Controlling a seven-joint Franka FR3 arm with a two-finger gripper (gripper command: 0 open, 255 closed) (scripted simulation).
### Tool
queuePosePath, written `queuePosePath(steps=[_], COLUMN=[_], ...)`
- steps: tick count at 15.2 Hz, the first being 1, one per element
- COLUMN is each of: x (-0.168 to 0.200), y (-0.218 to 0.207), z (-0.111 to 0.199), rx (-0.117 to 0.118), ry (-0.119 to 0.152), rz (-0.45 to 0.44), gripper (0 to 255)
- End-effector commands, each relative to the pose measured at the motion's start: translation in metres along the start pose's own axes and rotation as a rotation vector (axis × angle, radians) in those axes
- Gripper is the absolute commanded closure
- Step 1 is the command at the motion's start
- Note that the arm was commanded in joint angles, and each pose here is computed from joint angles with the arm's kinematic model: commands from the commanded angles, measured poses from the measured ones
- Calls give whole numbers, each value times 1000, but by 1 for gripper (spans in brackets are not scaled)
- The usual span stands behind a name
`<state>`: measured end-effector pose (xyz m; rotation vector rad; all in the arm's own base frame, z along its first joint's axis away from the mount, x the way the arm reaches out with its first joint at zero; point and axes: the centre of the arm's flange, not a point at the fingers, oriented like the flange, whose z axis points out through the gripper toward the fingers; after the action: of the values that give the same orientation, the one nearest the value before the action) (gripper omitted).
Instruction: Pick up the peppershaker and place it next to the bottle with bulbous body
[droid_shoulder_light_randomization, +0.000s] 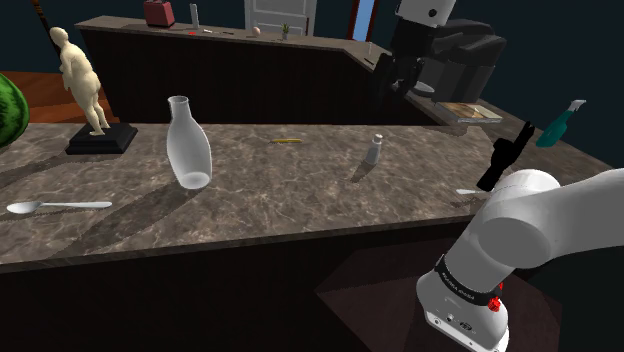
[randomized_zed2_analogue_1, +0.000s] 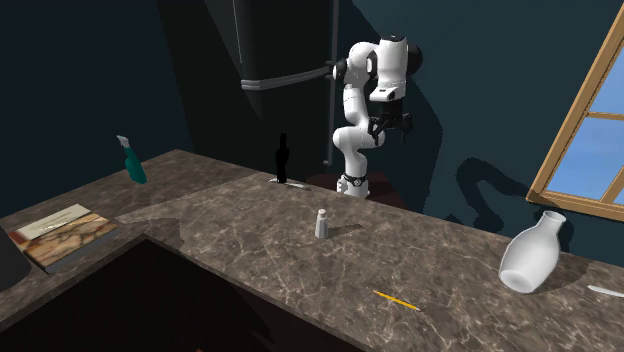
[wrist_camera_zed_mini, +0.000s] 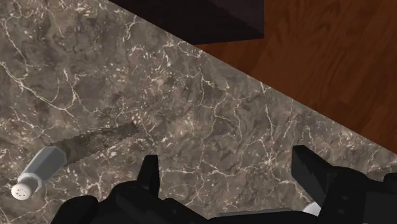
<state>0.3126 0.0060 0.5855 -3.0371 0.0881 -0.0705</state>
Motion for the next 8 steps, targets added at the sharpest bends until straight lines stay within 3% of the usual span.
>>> queuePosePath(steps=[1,8], x=[0,30], y=[0,71], z=[0,46], rx=[0,-12], ry=[0,15], rz=[0,25], gripper=[0,0])
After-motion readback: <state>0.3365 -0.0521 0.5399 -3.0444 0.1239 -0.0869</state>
